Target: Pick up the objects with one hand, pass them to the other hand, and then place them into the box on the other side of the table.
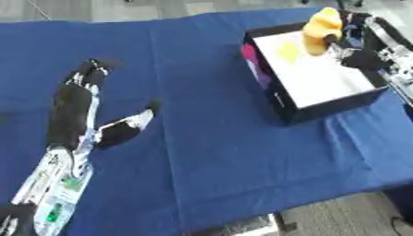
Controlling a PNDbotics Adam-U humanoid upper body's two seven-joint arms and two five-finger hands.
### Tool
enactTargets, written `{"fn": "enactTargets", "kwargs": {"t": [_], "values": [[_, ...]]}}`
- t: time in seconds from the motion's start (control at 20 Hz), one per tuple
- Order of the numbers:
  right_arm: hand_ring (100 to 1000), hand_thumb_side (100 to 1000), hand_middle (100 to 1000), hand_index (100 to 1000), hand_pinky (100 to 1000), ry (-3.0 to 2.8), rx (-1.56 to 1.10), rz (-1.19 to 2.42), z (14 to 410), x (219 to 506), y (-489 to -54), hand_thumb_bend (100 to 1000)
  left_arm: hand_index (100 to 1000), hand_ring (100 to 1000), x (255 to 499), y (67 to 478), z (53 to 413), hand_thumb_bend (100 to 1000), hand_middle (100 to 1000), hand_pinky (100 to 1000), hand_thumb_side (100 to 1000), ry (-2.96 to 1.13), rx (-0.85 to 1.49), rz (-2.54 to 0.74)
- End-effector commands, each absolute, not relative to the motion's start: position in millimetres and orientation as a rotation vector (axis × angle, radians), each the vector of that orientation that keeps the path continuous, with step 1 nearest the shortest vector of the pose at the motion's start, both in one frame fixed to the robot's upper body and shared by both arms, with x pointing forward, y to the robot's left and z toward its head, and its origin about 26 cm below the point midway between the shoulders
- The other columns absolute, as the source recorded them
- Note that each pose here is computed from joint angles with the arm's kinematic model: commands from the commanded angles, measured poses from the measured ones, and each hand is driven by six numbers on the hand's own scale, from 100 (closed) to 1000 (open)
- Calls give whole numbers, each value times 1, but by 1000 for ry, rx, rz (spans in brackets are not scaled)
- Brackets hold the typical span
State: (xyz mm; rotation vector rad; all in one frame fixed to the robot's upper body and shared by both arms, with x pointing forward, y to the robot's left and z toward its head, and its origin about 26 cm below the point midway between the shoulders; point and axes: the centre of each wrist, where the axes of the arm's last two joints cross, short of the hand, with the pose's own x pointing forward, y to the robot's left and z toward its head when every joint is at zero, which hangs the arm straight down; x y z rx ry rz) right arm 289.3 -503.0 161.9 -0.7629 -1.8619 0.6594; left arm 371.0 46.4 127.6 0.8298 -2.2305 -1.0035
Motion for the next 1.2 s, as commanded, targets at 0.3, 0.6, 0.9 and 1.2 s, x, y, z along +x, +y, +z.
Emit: {"fn": "enactTargets", "kwargs": {"t": [0.3,0.6,0.9,1.2], "values": [[1000,211,776,897,794,-1774,-897,825,173,288,-512,100,811,708,372,48,133,621,701,776,681,-2247,847,-1015],[1000,208,897,1000,878,-1735,-931,966,175,288,-510,100,815,708,373,49,131,625,701,776,681,-2243,855,-1015],[1000,198,923,1000,897,-1751,-964,997,181,288,-505,100,815,708,374,49,131,627,706,776,677,-2244,859,-1015],[1000,222,927,1000,879,-1839,-961,922,191,287,-497,100,815,707,375,51,130,621,706,776,682,-2241,864,-1016]]}}
